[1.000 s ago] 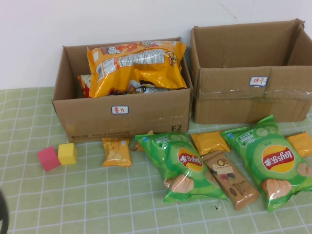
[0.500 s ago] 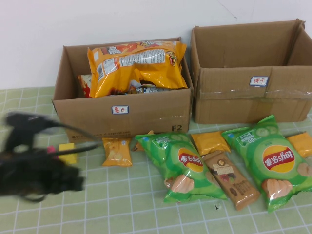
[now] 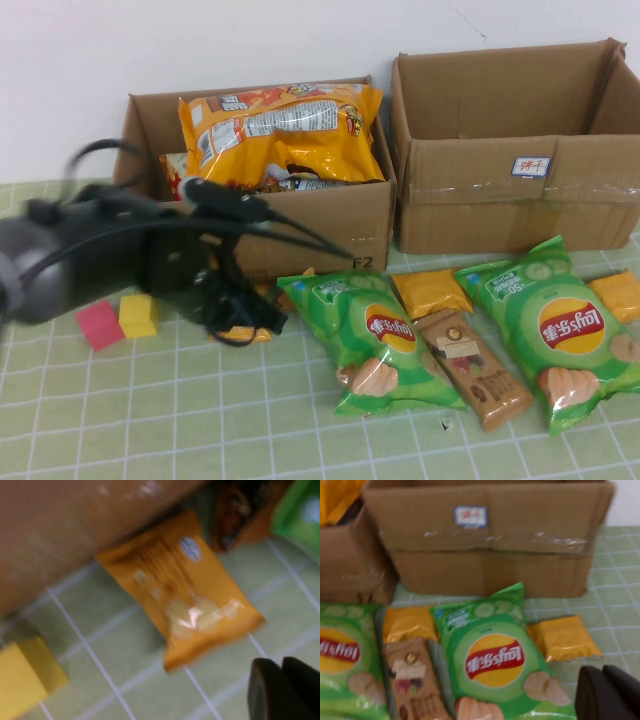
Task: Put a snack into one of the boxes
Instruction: Pick up the biscuit
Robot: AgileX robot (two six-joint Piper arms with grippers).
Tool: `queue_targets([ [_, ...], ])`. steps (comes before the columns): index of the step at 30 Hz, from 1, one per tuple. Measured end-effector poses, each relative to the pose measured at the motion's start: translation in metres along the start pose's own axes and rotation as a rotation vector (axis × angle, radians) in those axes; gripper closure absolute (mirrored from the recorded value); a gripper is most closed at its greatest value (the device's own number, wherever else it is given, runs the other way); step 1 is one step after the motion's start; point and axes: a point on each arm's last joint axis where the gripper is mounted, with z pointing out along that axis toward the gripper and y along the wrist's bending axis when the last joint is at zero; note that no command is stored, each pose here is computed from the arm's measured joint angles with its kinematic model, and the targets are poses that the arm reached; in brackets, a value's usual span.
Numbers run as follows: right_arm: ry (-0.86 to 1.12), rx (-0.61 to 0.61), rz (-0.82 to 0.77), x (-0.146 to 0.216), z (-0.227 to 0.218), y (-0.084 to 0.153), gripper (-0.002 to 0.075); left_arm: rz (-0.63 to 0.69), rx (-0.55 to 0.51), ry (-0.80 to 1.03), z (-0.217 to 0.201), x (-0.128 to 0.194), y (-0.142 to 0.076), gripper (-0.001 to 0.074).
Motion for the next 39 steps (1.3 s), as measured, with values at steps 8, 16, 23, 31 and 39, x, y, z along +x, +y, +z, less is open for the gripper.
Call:
queue_targets([
  [8,0.066,-0.11,-0.153,0.014,0.01,0.016,0.0728,-0.052,-0.089,0.044,0.041,-0.028,-0.005,0.0243],
  [16,0.072,-0.114,-0.169,0.017,0.01,0.017,0.0728,-0.131,-0.182,0.115,0.079,-0.03,0.0,0.015],
  [23,0.074,-0.114,-0.173,0.017,0.01,0.017,0.0728,-0.154,-0.212,0.133,0.089,-0.025,0.001,0.0232],
  [31,0.074,-0.114,-0.172,0.017,0.01,0.017,0.0728,-0.134,-0.202,0.195,0.087,-0.022,0.0,0.032],
  [39,0.074,-0.114,-0.172,0.017,0.01,0.017,0.0728,-0.024,0.111,0.237,0.034,-0.029,-0.026,0.0321],
])
